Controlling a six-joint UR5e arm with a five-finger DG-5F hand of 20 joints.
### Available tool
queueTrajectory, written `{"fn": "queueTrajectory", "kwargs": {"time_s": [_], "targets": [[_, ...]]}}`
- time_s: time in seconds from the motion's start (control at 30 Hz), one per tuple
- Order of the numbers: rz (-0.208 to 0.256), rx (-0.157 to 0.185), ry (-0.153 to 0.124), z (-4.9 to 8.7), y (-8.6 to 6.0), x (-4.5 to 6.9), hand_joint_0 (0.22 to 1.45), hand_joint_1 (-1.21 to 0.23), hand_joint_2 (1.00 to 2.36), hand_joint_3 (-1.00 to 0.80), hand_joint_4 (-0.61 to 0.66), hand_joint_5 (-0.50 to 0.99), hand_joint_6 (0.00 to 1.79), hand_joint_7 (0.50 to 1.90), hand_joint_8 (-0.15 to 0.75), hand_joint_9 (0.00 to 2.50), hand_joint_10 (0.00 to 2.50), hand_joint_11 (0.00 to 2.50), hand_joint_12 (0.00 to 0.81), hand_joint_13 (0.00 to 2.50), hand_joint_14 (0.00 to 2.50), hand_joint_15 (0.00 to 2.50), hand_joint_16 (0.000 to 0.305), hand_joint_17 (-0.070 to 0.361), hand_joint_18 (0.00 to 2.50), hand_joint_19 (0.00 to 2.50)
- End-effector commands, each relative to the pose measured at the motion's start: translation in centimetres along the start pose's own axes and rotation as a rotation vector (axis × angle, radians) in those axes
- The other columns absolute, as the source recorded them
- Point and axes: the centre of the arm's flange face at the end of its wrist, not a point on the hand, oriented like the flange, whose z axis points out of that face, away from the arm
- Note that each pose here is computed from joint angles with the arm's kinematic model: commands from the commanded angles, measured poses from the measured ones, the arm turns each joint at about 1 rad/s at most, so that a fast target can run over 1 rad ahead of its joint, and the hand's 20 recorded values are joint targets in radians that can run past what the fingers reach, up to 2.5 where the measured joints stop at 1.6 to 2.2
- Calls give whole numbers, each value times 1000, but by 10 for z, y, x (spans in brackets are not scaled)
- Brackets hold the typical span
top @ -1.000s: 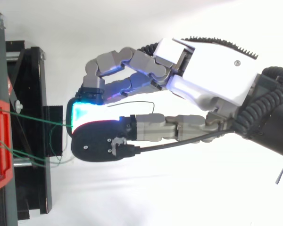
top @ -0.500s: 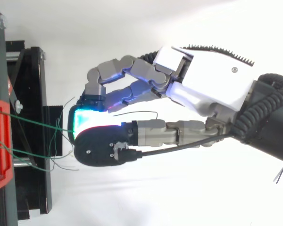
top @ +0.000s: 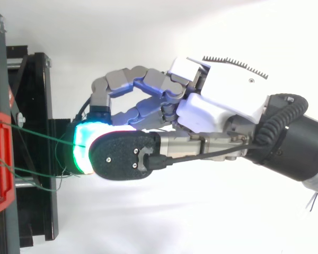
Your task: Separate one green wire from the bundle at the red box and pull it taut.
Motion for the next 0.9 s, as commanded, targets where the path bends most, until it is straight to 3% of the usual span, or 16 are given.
{"fn": "queueTrajectory", "kwargs": {"time_s": [0.0,0.87], "targets": [[3,-2,13,0,-1,2,601,-822,1003,60,-133,-75,859,1180,271,886,9,313,427,694,13,343,57,129,589,247],[1,-1,12,0,-1,2,599,-811,1002,56,-109,-76,859,1182,280,921,10,345,436,735,13,380,58,132,629,282]]}}
